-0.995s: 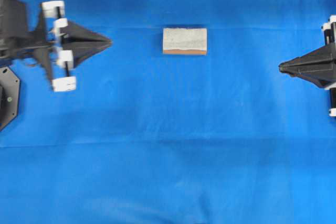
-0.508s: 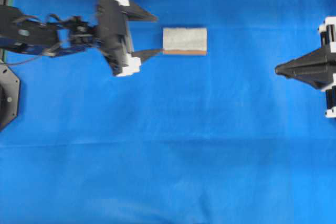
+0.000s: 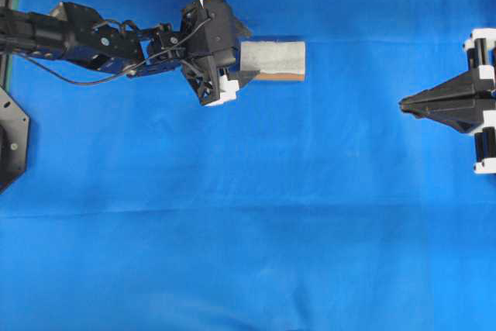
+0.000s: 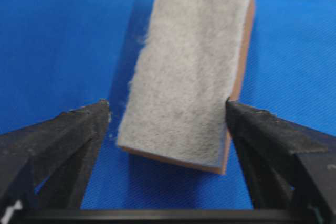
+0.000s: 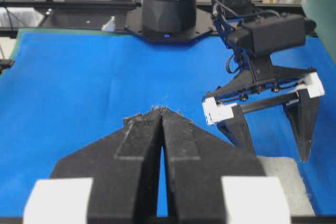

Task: Hand over the sponge with the left arm and wipe it with the right arm.
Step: 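Close the left gripper on the sponge's left end, then lift the sponge with the left gripper and hold it toward the right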

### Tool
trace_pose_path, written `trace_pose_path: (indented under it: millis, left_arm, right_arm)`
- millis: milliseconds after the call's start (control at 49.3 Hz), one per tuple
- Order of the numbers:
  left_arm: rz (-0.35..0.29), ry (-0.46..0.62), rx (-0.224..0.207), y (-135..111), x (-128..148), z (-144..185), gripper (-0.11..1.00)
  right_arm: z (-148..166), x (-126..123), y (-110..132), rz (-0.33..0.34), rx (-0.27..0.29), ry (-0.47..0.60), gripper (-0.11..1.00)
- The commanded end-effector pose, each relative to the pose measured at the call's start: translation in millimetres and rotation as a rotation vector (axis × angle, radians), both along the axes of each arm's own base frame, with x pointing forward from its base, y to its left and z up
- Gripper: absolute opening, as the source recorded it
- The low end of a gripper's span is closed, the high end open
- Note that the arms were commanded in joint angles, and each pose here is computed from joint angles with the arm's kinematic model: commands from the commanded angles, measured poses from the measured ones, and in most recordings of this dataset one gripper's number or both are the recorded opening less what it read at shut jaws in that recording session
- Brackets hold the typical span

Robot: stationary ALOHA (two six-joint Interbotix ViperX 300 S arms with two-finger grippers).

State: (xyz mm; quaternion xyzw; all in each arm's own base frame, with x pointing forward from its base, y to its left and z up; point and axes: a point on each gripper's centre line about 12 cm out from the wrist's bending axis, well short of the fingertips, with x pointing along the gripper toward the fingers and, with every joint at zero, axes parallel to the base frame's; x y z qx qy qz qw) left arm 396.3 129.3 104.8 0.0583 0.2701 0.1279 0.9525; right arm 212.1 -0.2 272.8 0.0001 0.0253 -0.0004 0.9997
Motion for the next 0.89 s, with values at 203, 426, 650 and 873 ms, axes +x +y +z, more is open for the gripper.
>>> trace_pose_path:
  millis: [203, 426, 650, 873]
  left_arm:
    - [0.002, -0.004, 0.004, 5, 11, -4, 0.94]
    - [0.002, 0.019, -0.005, 4, 10, -5, 0.90]
    - [-0.022, 0.015, -0.008, -7, 11, 2, 0.43]
    - [-0.007, 0.019, -0.046, -10, 8, 15, 0.40]
  right_arm:
    - [2, 3, -2, -0.009, 0.004, -0.006, -0.01]
    - [2, 3, -2, -0.009, 0.004, -0.008, -0.01]
    - [1, 4, -2, -0.009, 0.006, -0.003, -0.01]
    - [-3, 6, -2, -0.009, 0.006, 0.015, -0.01]
